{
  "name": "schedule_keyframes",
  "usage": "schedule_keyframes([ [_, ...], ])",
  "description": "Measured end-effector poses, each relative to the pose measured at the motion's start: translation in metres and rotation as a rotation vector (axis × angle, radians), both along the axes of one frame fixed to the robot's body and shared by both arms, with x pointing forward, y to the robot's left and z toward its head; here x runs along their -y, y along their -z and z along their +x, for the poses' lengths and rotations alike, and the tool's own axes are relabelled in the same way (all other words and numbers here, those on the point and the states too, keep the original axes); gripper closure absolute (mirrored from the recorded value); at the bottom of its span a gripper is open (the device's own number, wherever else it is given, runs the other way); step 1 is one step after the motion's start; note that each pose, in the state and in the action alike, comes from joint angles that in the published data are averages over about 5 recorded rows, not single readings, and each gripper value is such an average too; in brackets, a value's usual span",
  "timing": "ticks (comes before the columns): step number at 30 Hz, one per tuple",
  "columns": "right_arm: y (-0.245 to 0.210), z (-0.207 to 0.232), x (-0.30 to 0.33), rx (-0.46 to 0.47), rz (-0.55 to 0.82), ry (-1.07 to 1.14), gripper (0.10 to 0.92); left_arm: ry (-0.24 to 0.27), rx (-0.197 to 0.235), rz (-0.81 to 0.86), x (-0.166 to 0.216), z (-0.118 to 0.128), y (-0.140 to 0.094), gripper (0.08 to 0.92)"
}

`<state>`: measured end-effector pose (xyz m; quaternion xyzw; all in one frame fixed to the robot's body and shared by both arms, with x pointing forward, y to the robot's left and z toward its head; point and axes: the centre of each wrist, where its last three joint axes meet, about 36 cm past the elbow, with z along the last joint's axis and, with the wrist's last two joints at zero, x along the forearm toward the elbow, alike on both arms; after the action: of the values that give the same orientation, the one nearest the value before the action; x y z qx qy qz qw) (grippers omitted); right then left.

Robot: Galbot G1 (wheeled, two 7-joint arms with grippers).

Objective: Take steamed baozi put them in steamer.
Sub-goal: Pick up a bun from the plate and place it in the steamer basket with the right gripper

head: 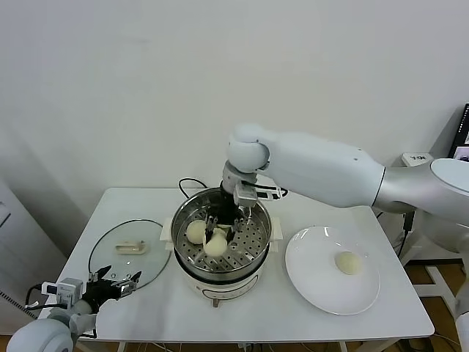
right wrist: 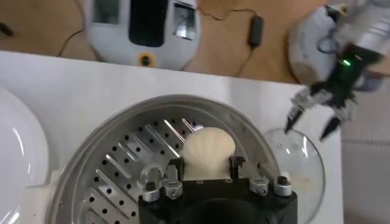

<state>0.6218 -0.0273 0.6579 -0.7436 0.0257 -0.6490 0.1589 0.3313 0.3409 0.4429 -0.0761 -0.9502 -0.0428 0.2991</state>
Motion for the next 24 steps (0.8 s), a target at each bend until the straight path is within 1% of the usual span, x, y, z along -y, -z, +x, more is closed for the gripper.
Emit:
schedule_keyframes([
  [16, 0.034, -0.016, -0.019, 0.046, -0.076, -0.08, 0.554, 0.0, -0.001, -0.001, 0.0, 0.0, 0.0, 0.177],
  [19, 0.039, -0.02, -0.023, 0.054, -0.082, -0.09, 0.534, 0.0, -0.001, -0.001, 0.0, 0.0, 0.001, 0.177],
  [24, 0.044, -0.023, -0.028, 0.065, -0.092, -0.099, 0.453, -0.001, -0.002, -0.001, -0.001, 0.0, 0.002, 0.177],
])
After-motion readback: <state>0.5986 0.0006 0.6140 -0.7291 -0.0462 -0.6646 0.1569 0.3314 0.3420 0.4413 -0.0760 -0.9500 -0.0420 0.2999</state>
